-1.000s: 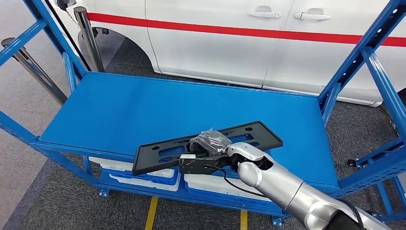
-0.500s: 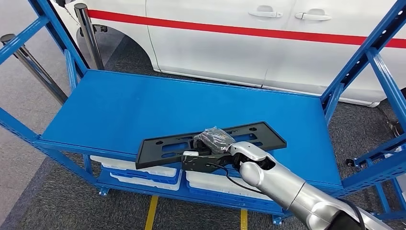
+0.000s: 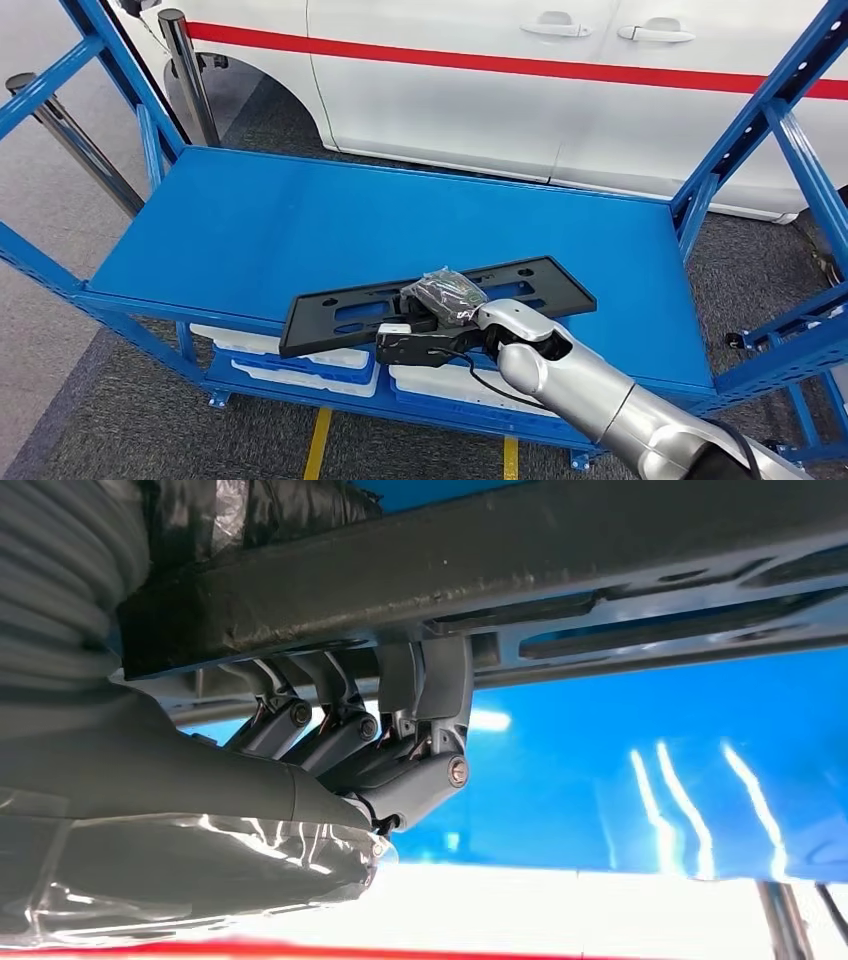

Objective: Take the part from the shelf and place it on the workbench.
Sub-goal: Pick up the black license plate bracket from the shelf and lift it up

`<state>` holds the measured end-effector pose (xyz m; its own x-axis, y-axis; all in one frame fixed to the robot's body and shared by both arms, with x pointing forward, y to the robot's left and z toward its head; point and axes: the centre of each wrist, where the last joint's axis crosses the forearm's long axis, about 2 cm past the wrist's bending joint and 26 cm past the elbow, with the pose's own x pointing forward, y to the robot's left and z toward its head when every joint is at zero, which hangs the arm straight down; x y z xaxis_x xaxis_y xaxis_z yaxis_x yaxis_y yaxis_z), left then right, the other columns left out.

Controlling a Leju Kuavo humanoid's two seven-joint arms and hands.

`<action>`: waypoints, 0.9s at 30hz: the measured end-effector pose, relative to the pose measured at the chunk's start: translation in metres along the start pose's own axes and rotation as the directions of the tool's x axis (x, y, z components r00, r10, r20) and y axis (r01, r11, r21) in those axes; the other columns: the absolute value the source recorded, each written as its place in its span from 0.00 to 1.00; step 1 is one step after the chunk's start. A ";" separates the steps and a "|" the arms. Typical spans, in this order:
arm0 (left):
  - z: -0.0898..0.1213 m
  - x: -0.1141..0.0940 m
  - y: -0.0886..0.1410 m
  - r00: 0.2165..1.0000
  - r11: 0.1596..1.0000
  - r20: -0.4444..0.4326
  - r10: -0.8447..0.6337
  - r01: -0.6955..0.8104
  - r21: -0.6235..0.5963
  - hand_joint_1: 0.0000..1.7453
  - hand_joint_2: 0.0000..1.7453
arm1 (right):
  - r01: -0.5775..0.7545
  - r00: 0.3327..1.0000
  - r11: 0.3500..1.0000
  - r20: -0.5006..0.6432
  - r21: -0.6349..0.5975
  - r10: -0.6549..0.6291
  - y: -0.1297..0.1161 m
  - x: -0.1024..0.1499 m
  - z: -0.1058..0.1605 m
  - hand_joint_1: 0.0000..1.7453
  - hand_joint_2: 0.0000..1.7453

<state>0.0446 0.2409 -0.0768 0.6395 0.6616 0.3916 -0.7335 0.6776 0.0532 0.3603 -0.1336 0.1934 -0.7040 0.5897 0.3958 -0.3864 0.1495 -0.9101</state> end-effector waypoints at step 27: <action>0.022 -0.004 0.003 0.995 0.994 -0.057 -0.084 0.080 -0.071 0.00 1.00 | -0.373 0.925 0.754 -0.149 -0.541 0.350 0.026 0.026 0.002 1.00 1.00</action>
<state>0.0343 0.2333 -0.0582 0.7108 0.6198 0.3325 -0.6620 0.7492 0.0186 0.3313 -0.1159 0.1805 -0.6977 0.7158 0.0288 0.2938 0.3226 -0.8998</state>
